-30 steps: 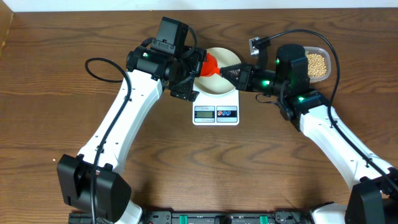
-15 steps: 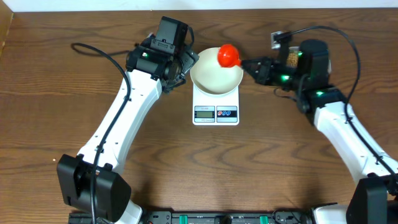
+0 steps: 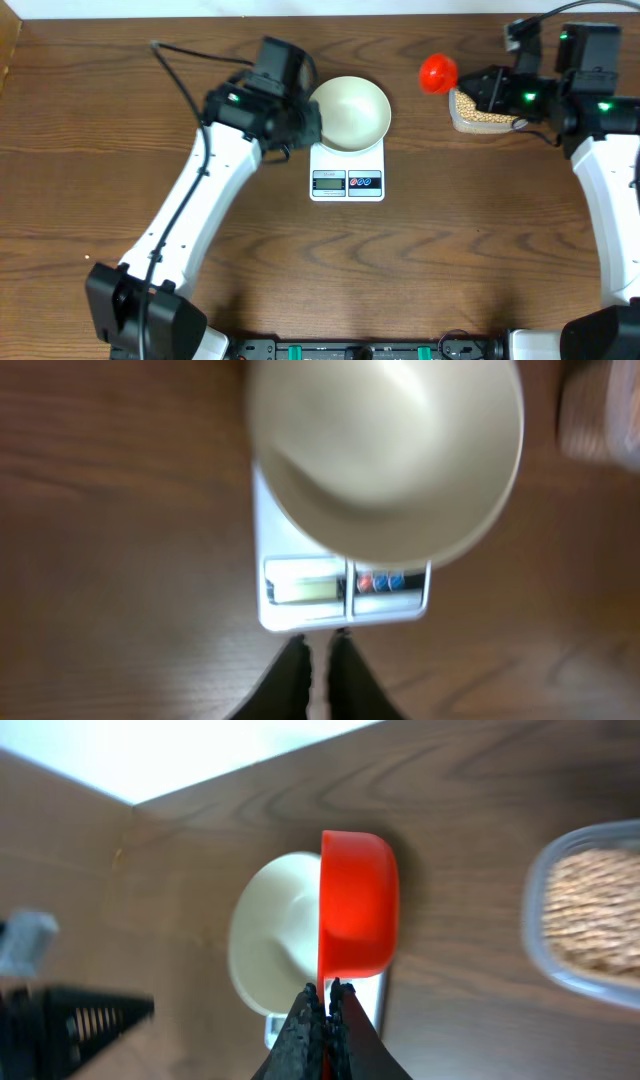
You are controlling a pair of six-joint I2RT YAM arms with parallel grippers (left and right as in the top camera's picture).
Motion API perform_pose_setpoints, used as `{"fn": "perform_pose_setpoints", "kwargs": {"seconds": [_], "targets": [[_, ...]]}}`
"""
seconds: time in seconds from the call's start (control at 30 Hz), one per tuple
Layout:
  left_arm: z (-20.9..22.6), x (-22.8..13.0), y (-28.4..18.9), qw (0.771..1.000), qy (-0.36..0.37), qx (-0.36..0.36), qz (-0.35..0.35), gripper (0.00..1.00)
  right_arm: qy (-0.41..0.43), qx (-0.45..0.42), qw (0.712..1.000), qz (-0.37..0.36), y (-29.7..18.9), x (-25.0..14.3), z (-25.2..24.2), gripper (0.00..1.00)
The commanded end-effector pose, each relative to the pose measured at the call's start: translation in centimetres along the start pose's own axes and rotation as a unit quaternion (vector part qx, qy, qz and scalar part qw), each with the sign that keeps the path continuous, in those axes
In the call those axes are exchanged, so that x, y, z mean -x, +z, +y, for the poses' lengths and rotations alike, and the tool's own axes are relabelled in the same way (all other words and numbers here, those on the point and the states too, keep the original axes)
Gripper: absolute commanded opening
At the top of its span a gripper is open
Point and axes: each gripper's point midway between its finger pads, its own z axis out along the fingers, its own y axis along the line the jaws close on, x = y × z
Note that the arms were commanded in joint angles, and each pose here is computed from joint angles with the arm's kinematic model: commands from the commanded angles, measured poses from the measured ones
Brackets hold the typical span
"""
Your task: Scoop item into bowl and weigh 50g on scale
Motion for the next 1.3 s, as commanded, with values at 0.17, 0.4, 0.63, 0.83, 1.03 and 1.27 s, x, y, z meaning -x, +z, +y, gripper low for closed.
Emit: {"fn": "perform_pose_setpoints", "kwargs": {"seconds": [0.17,0.4,0.63,0.83,1.03,1.27], "targets": [[-3.6,-7.2,4.4,0.993,0.091,-0.023,0.07,0.07,-0.018,-0.032,0.999,-0.023,-1.3,1.4,-1.7,0.01],[-4.5,-8.9,7.5,0.993,0.113,-0.002,0.038,0.08,-0.018,-0.061,0.998,-0.028,-1.4,1.6,-2.8,0.01],[-4.1,-9.9,9.3,0.993,0.118,-0.008,0.031,0.08,-0.021,-0.08,0.996,-0.038,-1.5,2.1,-3.4,0.01],[-4.0,-10.0,10.9,0.992,0.125,-0.023,0.006,0.08,-0.021,-0.082,0.996,-0.039,-1.5,2.1,-3.5,0.01],[-3.3,-8.9,11.5,0.987,0.157,0.0,-0.021,0.07,-0.021,-0.082,0.996,-0.039,-1.5,2.1,-3.5,0.01],[-3.7,-8.5,13.0,0.982,0.185,-0.006,-0.027,0.07,-0.021,-0.085,0.995,-0.039,-1.5,2.1,-3.6,0.01]]}}
